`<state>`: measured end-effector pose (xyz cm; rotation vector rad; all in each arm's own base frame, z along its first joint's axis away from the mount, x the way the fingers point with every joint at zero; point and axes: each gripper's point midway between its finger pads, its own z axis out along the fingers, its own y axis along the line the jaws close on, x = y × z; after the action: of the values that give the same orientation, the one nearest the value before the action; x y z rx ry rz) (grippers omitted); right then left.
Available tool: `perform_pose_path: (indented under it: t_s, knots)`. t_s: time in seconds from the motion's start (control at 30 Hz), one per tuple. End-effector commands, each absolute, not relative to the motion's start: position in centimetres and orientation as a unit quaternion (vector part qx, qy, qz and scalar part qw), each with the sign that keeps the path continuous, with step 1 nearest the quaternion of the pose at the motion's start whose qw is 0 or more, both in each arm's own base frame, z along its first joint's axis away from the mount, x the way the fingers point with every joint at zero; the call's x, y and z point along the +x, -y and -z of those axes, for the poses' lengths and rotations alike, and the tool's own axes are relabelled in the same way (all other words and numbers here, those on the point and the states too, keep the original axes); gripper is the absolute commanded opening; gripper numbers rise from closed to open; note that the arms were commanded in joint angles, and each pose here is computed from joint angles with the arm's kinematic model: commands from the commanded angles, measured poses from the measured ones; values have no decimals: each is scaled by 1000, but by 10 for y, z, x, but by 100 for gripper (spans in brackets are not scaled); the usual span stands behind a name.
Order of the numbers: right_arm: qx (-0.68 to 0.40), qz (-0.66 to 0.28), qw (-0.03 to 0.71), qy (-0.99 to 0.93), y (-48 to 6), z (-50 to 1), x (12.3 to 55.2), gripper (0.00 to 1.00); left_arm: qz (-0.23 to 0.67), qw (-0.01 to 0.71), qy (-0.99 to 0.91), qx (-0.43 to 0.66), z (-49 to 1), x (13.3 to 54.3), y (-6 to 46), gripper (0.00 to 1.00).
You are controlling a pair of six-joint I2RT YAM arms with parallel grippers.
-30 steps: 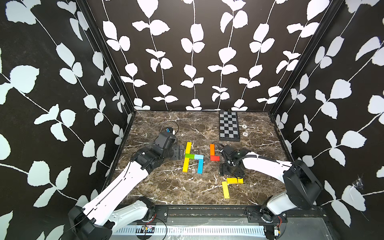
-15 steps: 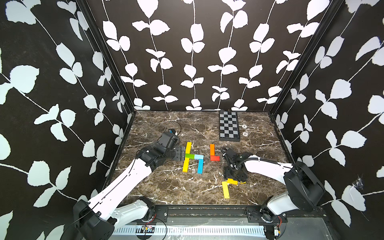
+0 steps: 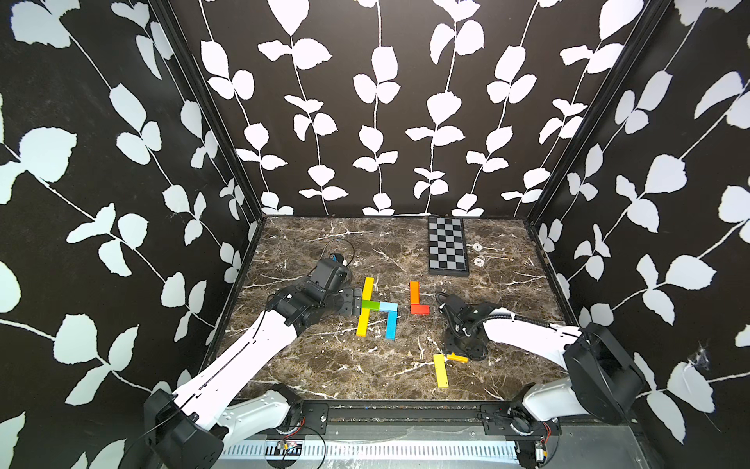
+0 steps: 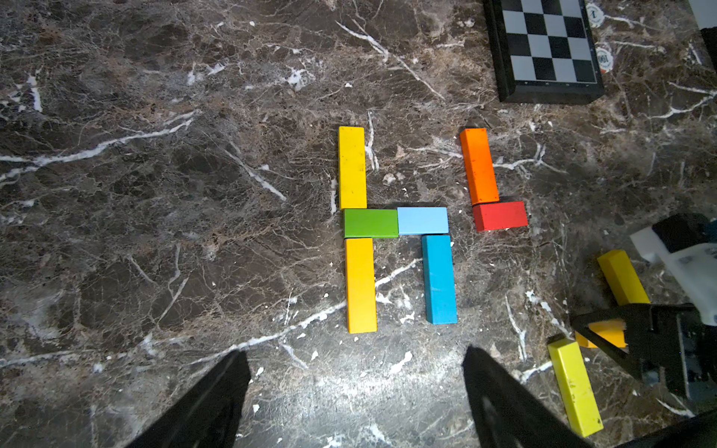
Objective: Assemble the letter h with building blocks
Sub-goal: Pick up the building block from the center of the board, then place the building block at the center of the board.
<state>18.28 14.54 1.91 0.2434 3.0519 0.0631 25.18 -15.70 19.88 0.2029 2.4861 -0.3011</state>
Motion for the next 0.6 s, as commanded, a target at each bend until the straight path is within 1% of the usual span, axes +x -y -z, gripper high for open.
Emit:
perform_pose_path:
  t_s: [0.0, 0.17, 0.3, 0.4, 0.57]
  knots:
    - [70, -31, 67, -995, -157, -38, 209, 50, 102, 307, -944, 69, -192, 253, 152, 88]
    - [44, -51, 92, -993, -175, -51, 259, 51, 99, 308, -944, 66, -193, 253, 150, 88]
    - [29, -41, 93, -994, -176, -39, 293, 51, 92, 310, -944, 65, -193, 252, 146, 88]
    - [23, -44, 88, -995, -178, -31, 310, 51, 87, 309, -945, 64, -191, 252, 144, 88]
    - [27, -37, 84, -995, -171, -21, 323, 52, 85, 304, -947, 63, -186, 253, 144, 88]
